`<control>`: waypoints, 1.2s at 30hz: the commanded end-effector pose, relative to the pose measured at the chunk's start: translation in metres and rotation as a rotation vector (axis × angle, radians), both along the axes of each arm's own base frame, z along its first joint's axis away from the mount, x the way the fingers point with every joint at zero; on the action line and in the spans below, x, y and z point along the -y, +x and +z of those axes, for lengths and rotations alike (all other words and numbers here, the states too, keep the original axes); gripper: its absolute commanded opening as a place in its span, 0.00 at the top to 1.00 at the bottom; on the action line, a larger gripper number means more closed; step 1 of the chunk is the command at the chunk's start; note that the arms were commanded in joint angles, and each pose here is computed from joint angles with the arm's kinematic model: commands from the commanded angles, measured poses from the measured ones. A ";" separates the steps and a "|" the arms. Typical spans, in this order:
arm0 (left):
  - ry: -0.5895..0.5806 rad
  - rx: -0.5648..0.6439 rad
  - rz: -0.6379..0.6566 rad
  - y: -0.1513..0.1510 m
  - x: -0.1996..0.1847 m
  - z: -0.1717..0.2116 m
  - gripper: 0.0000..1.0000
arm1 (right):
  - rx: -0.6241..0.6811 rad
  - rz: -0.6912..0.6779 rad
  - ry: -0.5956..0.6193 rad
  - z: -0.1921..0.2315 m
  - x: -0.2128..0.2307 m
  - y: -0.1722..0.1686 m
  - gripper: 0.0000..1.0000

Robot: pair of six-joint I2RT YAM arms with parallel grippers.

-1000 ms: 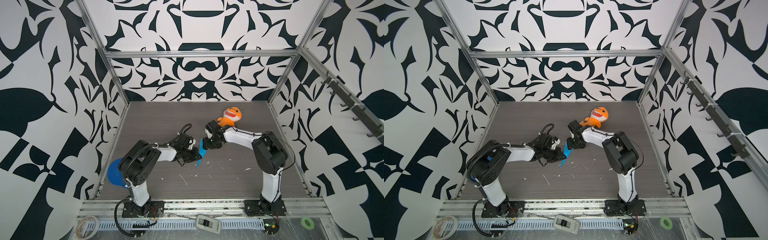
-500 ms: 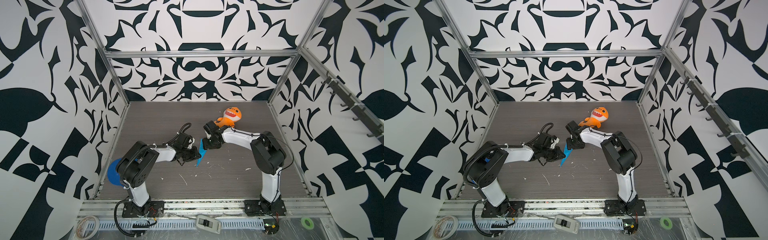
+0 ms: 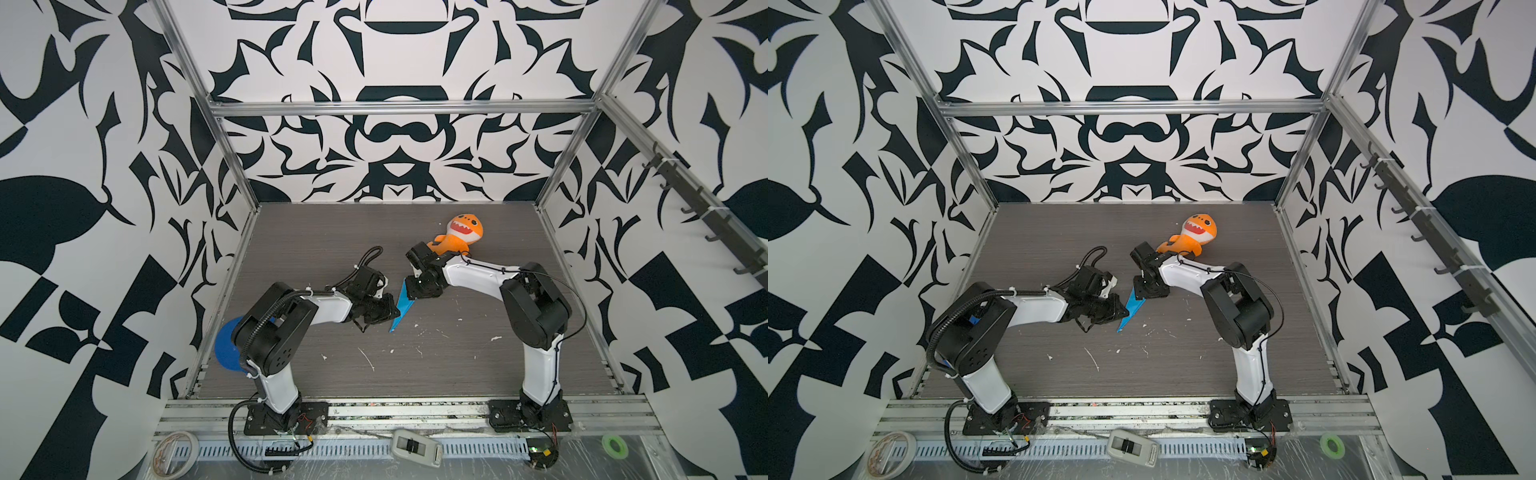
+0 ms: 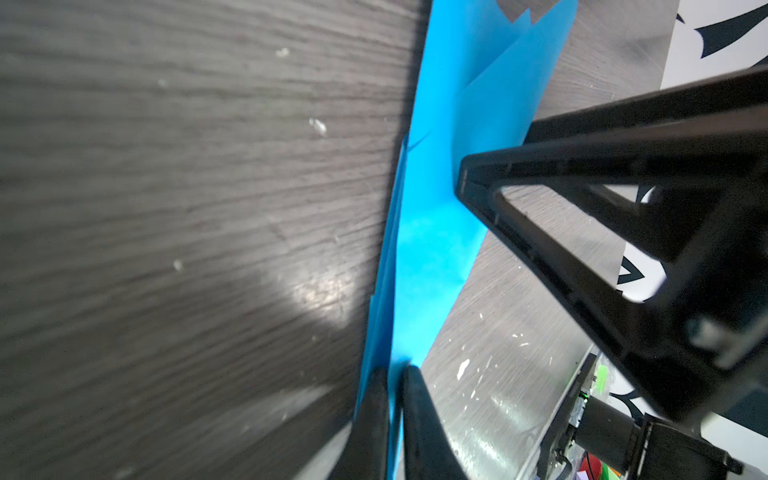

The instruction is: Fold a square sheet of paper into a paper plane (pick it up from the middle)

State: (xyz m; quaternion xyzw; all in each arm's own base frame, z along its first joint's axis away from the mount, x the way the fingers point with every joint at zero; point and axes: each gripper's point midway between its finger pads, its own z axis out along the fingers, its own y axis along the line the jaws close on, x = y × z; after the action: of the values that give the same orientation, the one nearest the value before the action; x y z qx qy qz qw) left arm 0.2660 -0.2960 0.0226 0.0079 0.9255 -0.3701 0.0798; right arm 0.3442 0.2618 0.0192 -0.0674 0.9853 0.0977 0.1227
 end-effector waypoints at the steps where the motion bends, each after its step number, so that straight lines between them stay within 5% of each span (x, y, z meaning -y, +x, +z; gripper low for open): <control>1: 0.060 -0.018 0.017 -0.001 -0.010 -0.008 0.88 | -0.209 -0.028 -0.197 -0.062 0.046 -0.047 0.45; 36: 0.379 -0.138 -0.006 -0.021 -0.038 -0.041 0.90 | -0.142 -0.028 -0.074 -0.031 0.027 -0.037 0.47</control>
State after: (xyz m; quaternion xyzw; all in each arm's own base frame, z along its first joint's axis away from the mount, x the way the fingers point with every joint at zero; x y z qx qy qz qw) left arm 0.2691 -0.2940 0.0199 0.0158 0.9568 -0.2835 0.0628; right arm 0.3434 0.2615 0.0212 -0.0631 0.9840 0.1035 0.1309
